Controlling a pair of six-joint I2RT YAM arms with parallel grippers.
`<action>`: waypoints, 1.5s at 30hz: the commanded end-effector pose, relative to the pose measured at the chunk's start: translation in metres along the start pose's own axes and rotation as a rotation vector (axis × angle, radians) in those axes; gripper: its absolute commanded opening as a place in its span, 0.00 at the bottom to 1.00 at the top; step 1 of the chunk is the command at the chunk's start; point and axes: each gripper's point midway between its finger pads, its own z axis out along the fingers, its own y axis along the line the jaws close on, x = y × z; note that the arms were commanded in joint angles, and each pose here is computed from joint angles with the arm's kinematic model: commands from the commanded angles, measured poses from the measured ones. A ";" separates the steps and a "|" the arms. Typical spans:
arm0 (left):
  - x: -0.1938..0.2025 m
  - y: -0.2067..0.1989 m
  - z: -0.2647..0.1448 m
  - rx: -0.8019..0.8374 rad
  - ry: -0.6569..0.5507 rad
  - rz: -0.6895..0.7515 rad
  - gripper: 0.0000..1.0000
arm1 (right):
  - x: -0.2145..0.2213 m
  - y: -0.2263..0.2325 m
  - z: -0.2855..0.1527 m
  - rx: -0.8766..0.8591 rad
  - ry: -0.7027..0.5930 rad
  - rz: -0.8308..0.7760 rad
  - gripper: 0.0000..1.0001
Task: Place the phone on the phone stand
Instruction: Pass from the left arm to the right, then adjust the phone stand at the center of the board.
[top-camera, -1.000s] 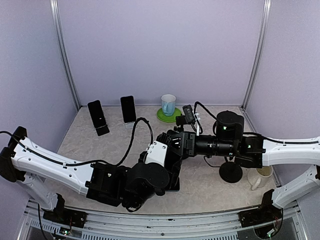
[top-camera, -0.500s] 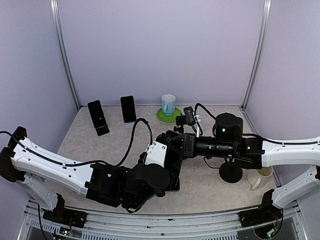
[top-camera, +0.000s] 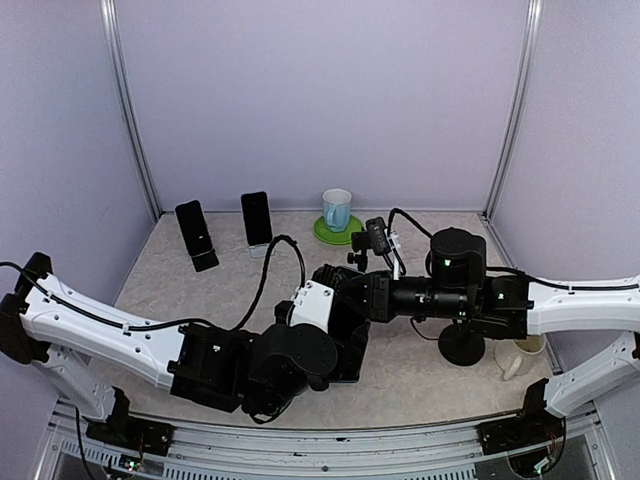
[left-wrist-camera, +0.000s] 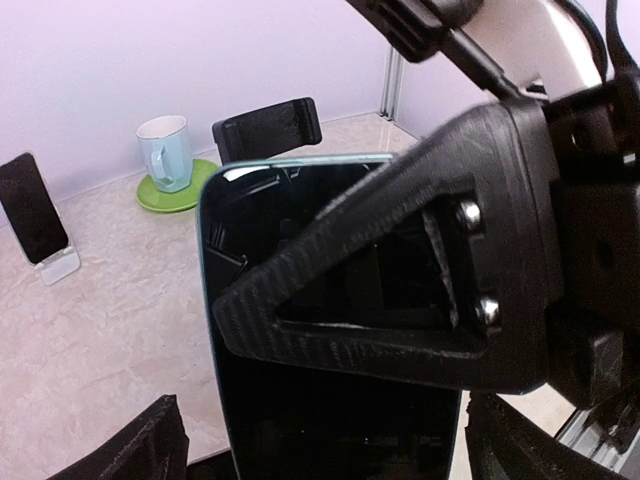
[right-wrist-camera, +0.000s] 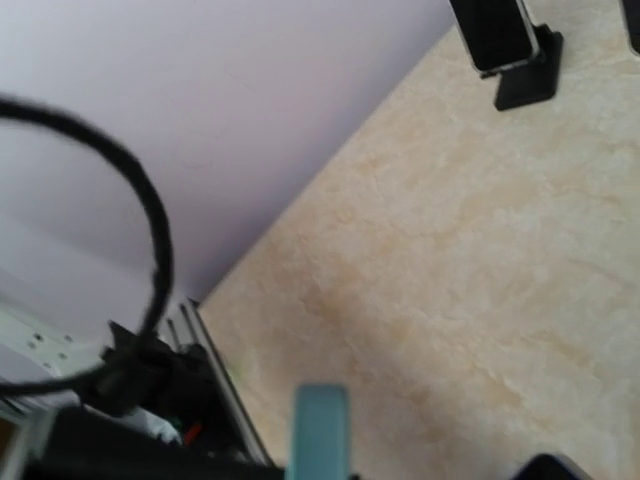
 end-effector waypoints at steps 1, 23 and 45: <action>-0.019 0.001 -0.010 0.043 -0.026 -0.068 0.98 | -0.035 0.022 -0.017 -0.001 -0.089 -0.089 0.00; -0.026 0.064 -0.004 -0.032 0.001 -0.155 0.99 | -0.123 -0.008 -0.127 0.306 -0.371 -0.228 0.00; -0.055 0.068 0.095 0.058 0.095 -0.110 0.99 | -0.117 -0.022 -0.155 0.377 -0.394 -0.226 0.00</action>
